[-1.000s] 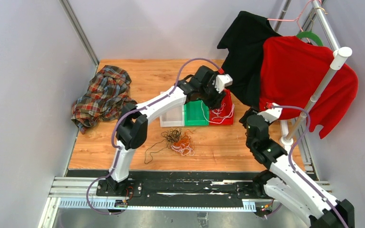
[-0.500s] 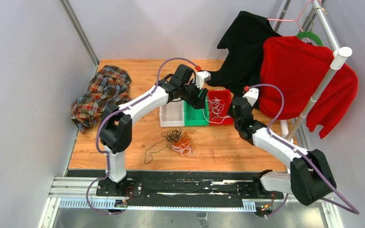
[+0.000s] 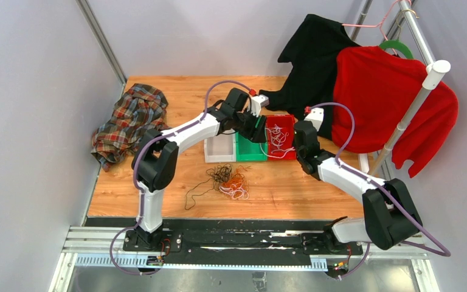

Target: Untangle the cables

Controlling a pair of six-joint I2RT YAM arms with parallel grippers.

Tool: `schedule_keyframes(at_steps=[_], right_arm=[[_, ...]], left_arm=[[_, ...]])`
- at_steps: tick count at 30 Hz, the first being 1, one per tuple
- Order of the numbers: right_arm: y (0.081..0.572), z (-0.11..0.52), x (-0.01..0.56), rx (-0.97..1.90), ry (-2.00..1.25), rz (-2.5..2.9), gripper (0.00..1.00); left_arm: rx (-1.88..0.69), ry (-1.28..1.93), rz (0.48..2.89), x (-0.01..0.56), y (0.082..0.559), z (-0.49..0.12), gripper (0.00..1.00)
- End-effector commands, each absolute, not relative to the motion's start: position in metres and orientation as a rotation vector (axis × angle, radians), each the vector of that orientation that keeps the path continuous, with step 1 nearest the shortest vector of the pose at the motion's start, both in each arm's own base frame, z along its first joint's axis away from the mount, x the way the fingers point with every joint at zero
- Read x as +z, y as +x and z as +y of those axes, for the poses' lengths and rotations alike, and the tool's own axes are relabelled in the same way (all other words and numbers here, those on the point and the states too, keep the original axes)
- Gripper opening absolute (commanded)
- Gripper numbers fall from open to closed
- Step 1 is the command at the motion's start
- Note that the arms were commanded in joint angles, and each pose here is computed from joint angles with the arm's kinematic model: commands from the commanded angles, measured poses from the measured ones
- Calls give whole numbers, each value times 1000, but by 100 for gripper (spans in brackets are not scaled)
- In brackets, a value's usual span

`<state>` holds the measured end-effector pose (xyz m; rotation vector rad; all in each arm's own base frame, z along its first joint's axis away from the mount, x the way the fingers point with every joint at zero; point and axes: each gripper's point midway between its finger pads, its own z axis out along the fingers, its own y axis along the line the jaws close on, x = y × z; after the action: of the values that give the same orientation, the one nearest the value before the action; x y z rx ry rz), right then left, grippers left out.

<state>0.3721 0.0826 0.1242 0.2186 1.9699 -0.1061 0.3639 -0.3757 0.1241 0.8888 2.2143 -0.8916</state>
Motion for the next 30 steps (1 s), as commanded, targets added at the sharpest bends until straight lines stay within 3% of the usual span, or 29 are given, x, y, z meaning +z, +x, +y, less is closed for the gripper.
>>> schedule_keyframes(at_steps=[1, 6, 12, 16, 26, 28, 30], right_arm=[[382, 82, 135, -102, 208, 1936, 19], [384, 87, 134, -86, 184, 1946, 5], [393, 98, 141, -43, 137, 1932, 1], [401, 115, 145, 36, 90, 1923, 1], [426, 154, 126, 180, 13, 1962, 1], [428, 154, 111, 167, 7, 1992, 1], [428, 152, 100, 149, 6, 2013, 1]], left_arm=[[-952, 878, 2200, 115, 366, -384, 59], [-957, 874, 2195, 109, 370, -385, 51], [-1044, 814, 2131, 132, 376, -394, 11], [-1110, 790, 2081, 155, 374, -401, 1], [-1127, 775, 2072, 175, 367, -396, 1], [-1075, 760, 2119, 167, 364, -386, 10], [-1028, 733, 2168, 158, 362, -374, 30]])
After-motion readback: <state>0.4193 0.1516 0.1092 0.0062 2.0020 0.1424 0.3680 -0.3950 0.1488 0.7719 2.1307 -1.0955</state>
